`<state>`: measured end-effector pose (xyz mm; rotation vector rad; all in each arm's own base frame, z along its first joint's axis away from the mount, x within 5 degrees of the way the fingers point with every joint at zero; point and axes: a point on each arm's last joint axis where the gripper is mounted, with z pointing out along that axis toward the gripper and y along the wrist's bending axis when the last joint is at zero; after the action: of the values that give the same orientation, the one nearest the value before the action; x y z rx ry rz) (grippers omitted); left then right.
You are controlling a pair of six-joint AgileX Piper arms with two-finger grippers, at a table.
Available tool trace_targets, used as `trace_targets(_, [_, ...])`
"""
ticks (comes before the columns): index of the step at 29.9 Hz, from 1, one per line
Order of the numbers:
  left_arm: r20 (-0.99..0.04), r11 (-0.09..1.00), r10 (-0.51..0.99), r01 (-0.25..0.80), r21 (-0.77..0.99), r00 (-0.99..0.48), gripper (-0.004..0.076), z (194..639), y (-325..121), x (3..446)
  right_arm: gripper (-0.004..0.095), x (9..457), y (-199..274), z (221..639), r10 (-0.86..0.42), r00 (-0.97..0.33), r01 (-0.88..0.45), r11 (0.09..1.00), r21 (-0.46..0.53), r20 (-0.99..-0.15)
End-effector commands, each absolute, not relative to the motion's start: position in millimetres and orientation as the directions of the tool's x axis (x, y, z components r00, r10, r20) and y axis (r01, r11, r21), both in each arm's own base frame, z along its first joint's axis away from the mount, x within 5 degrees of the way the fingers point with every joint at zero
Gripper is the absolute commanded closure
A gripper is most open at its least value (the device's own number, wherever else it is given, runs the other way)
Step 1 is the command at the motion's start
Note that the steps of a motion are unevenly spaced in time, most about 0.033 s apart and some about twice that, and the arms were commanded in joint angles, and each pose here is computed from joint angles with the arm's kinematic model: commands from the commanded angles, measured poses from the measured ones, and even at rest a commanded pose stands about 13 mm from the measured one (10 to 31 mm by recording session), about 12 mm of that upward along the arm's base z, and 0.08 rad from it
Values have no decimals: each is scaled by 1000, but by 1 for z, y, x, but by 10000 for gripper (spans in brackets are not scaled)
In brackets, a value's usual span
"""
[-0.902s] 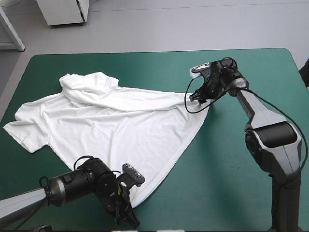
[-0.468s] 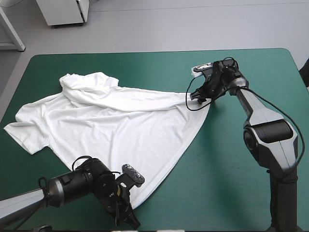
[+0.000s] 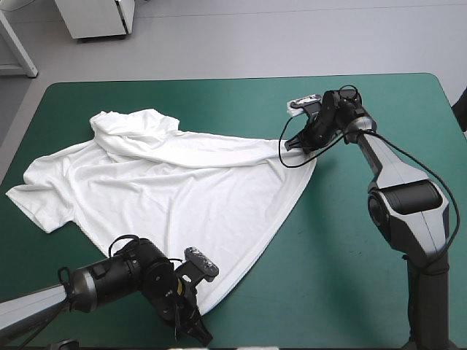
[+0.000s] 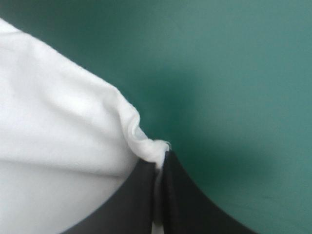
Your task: Fold the cloth
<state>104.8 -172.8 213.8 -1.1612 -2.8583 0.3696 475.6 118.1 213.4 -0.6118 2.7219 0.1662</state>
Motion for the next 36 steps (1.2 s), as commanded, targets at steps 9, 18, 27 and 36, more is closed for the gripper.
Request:
trace_targets(9, [-207, 676, 664, 696, -243, -718, 746, 279, -171, 103, 922, 442, 125, 272, -412, -849, -474, 870, 134, -331])
trace_targets(18, [-576, 666, 524, 723, -183, -628, 746, 414, -128, 85, 923, 342, 74, 461, -331, -611, -405, 911, -75, -719])
trace_targets(27, [-883, 632, 252, 758, -161, -397, 746, 532, -78, 56, 925, 160, 25, 592, -210, -153, -224, 959, -174, -966])
trace_targets(36, [-978, 576, 126, 815, -63, -165, 746, 595, -53, 36, 924, 10, 9, 618, -160, 168, -164, 969, -187, -973])
